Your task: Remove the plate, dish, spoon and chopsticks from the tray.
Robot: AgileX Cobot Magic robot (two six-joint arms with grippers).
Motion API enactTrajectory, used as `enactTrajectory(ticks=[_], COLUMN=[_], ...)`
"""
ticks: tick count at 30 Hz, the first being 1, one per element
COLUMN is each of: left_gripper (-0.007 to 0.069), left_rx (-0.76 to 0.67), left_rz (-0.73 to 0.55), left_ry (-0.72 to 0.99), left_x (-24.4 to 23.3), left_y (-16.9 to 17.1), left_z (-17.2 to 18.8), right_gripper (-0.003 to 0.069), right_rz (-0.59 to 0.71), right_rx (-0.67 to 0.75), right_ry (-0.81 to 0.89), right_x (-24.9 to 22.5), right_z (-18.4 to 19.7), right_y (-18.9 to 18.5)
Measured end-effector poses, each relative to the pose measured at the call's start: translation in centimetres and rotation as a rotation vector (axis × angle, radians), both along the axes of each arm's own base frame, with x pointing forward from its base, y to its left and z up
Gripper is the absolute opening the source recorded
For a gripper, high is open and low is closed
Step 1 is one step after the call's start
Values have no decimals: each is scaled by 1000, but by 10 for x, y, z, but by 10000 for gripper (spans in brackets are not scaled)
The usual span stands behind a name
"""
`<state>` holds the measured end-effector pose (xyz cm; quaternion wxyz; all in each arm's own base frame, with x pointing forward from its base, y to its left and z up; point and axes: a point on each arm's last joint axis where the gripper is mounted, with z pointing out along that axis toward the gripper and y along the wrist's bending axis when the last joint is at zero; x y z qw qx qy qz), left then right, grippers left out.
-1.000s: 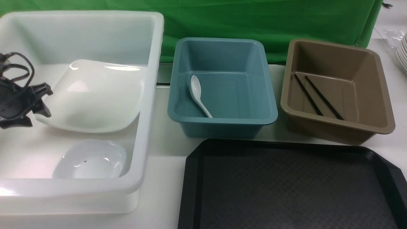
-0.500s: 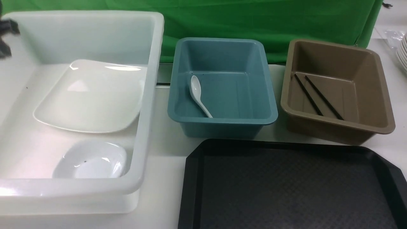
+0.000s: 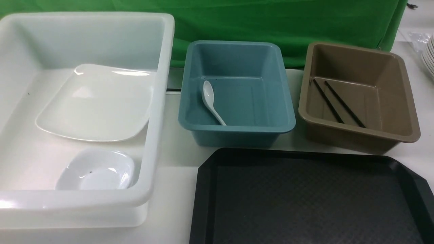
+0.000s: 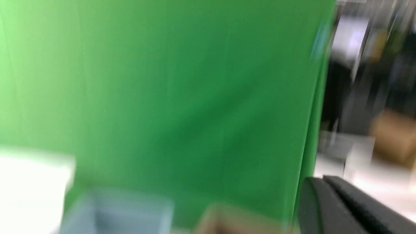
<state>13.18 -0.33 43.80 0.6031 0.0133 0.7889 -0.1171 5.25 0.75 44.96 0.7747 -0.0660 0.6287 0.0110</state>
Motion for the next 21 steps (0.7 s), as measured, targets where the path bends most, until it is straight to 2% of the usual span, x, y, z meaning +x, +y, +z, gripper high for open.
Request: enactTrajectory(ticks=[2, 3, 6, 7, 14, 21], left_gripper=[1, 1, 1, 1, 7, 11], left_rx=[-18, -21, -39, -47, -104, -113], left_rz=[-4, -2, 27, 44, 135, 174], left_ry=[-25, -30, -84, -98, -182, -220], left_x=[-23, -25, -57, -61, -73, -72], left_y=[-8, -9, -18, -18, -15, -11], left_z=[-18, -19, -57, -68, -107, -107], right_gripper=[21, 21, 21, 21, 22, 34], right_rz=[-19, -23, -55, -61, -70, -70], right_rx=[27, 32, 70, 76, 83, 83], right_ry=[-187, -223, -496, -537, -588, -590], right_x=[-13, -15, -28, -28, -27, -27], right_z=[-12, -14, -38, -42, -51, -51], right_y=[-3, -4, -8, -8, -9, -9])
